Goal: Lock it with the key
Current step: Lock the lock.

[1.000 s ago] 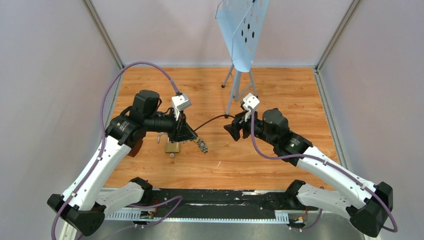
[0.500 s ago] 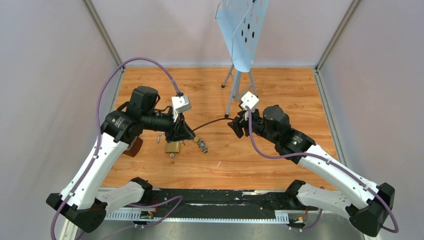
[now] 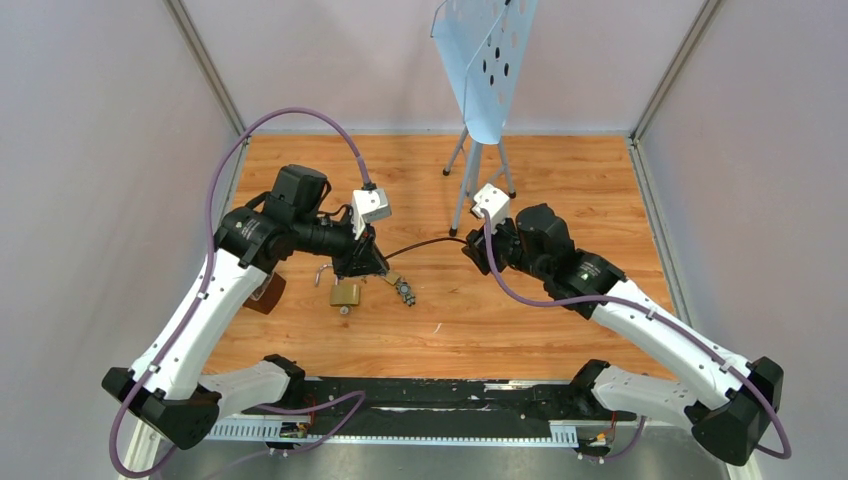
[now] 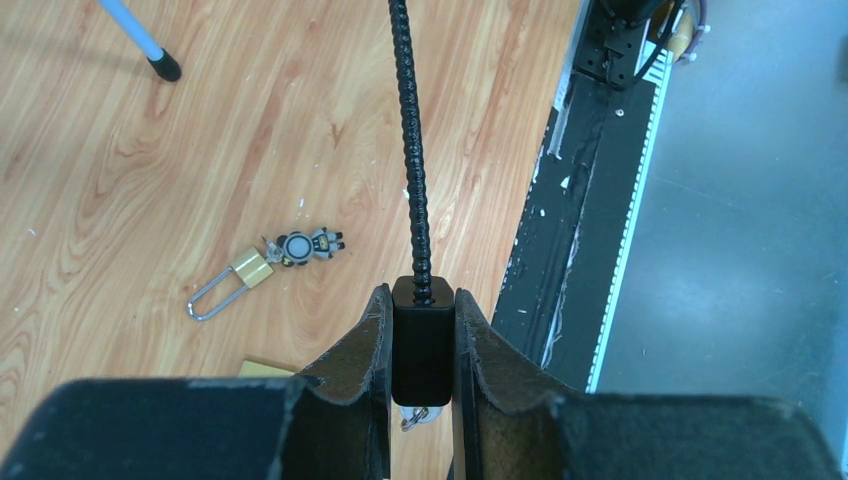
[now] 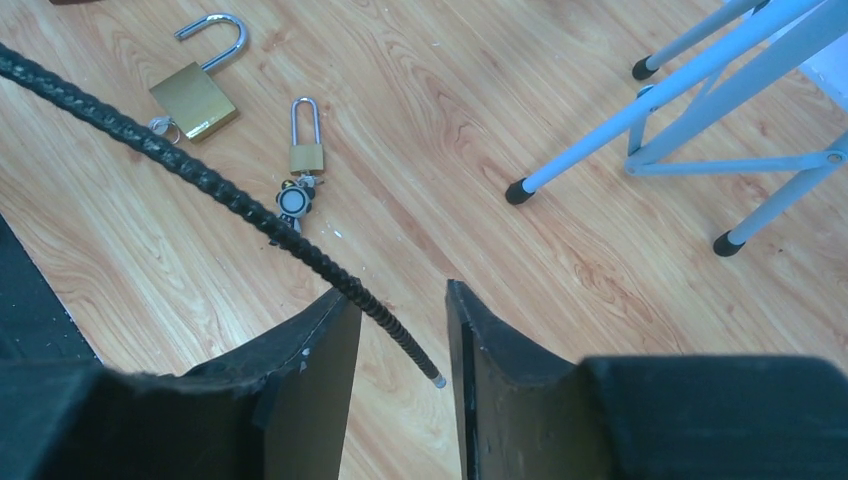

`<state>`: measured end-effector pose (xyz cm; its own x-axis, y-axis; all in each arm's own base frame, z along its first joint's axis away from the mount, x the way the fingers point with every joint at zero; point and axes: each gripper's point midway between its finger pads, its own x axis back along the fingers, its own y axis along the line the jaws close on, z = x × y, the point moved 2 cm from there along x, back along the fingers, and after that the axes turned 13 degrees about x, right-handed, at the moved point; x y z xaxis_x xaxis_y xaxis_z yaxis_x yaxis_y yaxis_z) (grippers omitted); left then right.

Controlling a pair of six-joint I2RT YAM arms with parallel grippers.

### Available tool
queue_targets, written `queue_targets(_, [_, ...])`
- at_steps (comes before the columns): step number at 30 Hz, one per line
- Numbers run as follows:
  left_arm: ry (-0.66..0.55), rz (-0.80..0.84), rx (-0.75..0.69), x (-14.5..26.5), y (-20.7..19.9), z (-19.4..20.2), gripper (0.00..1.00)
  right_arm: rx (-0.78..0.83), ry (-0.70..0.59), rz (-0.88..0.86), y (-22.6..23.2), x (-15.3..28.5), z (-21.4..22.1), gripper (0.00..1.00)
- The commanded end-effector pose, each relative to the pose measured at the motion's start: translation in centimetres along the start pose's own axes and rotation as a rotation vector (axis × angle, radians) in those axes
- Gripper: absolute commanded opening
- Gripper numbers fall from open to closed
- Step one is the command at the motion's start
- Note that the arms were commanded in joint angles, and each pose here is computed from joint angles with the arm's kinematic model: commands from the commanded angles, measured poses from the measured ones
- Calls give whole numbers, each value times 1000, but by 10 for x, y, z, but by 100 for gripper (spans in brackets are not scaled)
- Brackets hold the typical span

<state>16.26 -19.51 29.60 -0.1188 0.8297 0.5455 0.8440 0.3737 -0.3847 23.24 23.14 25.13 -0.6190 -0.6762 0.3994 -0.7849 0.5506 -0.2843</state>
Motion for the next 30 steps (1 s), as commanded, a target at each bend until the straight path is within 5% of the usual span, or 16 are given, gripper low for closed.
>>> queue_targets(1, [-68, -7, -91, 10, -5, -21, 0, -34, -4, 23, -5, 2, -5, 41])
queue_targets(6, [-85, -4, -104, 11, -6, -26, 0, -30, 10, 38, -6, -1, 1, 48])
queue_targets(12, [-92, -2, -109, 11, -7, -28, 0, -24, 12, 36, -7, -4, 0, 39])
queue_targets(17, [-116, 3, -116, 14, -11, -31, 0, -53, 2, 41, -7, -4, -4, 1])
queue_targets(18, [-135, 3, -117, 14, -11, -35, 0, -77, -10, 44, -7, -4, -7, 0])
queue_targets(24, [-308, 57, -122, 9, -19, -57, 0, -350, -224, 18, -3, 3, -58, 0])
queue_targets(30, [-615, 102, -142, 0, -15, -85, 0, -624, -536, -26, -10, 26, -123, 0])
